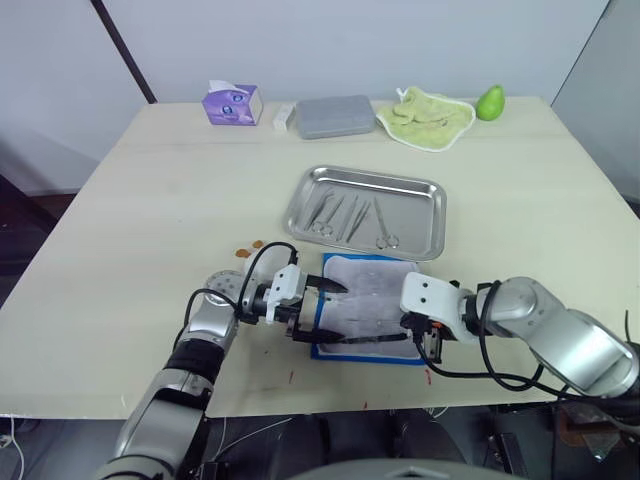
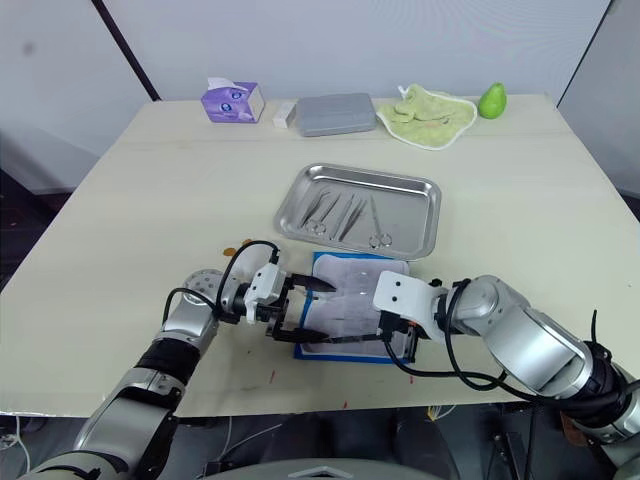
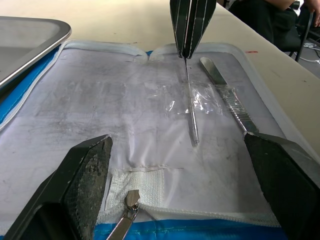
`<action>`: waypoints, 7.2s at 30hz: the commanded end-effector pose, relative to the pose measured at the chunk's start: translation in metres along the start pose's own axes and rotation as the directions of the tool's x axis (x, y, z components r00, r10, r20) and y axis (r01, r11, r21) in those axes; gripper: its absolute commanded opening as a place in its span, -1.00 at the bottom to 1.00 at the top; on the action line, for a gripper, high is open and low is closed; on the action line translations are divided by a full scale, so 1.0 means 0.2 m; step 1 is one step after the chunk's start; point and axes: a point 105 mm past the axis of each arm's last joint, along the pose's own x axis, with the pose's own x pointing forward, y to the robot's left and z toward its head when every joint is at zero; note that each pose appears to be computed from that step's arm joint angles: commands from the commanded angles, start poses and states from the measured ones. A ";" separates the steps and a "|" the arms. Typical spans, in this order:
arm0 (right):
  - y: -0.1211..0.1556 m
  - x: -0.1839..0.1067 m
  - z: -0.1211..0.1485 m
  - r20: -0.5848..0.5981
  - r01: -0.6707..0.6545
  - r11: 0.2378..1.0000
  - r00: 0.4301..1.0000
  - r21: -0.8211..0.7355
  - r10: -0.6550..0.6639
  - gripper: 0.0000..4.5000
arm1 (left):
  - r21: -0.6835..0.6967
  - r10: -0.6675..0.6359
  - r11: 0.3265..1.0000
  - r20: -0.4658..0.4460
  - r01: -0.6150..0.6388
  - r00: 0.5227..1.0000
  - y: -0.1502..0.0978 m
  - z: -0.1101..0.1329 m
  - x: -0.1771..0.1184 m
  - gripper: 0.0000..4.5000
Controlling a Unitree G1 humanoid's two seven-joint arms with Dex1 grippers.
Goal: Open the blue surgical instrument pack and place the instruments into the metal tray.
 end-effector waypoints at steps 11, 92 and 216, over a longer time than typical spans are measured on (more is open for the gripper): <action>-0.02 -0.06 0.00 0.002 0.039 0.999 0.999 -0.032 -0.039 -0.97 | -0.115 -0.054 0.992 -0.056 0.048 0.997 -0.09 -0.13 0.03 1.00; -0.70 -0.13 0.07 0.076 0.405 0.678 0.825 0.613 -0.561 -0.97 | -0.117 -0.035 0.993 -0.052 0.029 0.998 -0.10 -0.13 0.03 1.00; 0.03 0.08 -0.09 0.394 -0.097 0.988 0.909 -0.117 0.136 0.22 | -0.133 -0.006 0.991 -0.052 -0.001 0.999 -0.11 -0.16 -0.05 1.00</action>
